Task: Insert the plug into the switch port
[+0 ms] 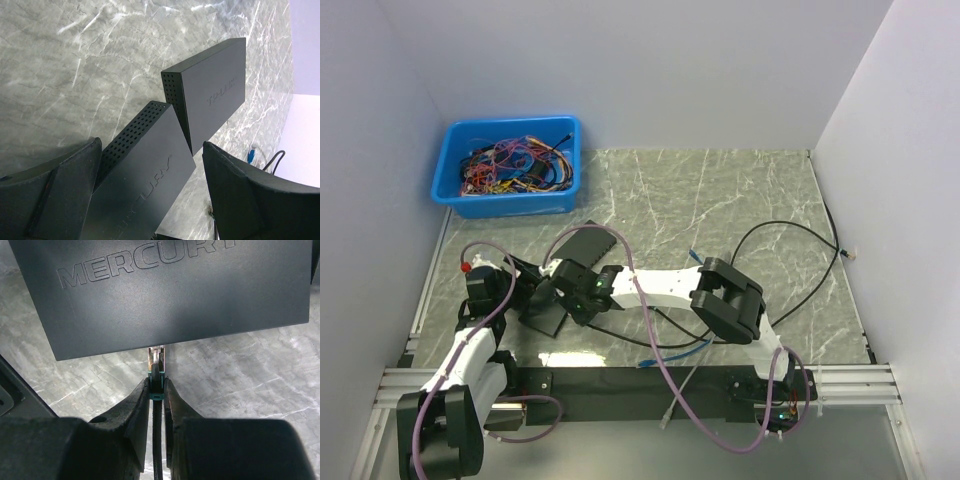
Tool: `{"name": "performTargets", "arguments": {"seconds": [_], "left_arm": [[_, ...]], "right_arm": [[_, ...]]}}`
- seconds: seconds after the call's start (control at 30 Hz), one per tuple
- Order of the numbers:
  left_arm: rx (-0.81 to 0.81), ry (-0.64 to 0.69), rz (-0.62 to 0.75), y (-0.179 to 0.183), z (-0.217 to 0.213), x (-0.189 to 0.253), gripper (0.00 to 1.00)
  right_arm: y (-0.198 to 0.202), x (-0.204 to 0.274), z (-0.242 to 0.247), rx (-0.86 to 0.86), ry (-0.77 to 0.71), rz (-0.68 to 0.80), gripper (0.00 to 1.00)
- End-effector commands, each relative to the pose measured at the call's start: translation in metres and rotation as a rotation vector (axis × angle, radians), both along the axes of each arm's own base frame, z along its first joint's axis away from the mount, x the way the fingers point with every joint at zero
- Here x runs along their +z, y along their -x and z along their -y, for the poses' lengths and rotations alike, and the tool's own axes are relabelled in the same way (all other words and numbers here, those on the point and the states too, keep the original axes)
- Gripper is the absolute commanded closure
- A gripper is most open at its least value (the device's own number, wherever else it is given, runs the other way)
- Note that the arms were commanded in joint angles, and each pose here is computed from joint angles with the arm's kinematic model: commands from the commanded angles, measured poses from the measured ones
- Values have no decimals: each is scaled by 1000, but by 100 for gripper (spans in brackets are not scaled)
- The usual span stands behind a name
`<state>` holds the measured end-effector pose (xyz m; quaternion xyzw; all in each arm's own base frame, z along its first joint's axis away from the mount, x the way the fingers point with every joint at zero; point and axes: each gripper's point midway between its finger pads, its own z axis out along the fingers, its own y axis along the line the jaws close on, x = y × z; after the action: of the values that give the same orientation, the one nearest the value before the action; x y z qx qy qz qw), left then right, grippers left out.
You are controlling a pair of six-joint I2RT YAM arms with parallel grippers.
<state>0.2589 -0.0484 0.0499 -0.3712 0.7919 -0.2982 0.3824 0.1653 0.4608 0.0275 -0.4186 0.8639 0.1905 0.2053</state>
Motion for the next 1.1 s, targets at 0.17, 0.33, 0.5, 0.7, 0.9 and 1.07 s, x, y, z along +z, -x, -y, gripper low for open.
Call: {"name": "performTargets", "arguments": {"seconds": [0.17,0.33,0.5,0.7,0.9,1.07], "left_arm": [[-39,-9,19,-2,4,2,13],[-54,-12,22,-7,5,6,13],[-60,-17,32,-13,4,11,13],[-68,-18,33,-20,4,14,13],[-72,13,28,-18,8,9,13],[-75,41,34,-18,11,9,24]], "right_arm": [[-26,10,-18,-38,-29,104,100],[-32,12,-17,-48,-29,113,100],[-35,14,-17,-48,-31,119,100],[-34,16,-21,-35,-43,106,100],[-26,22,-28,-1,-81,79,100],[-20,31,-32,18,-106,71,100]]}}
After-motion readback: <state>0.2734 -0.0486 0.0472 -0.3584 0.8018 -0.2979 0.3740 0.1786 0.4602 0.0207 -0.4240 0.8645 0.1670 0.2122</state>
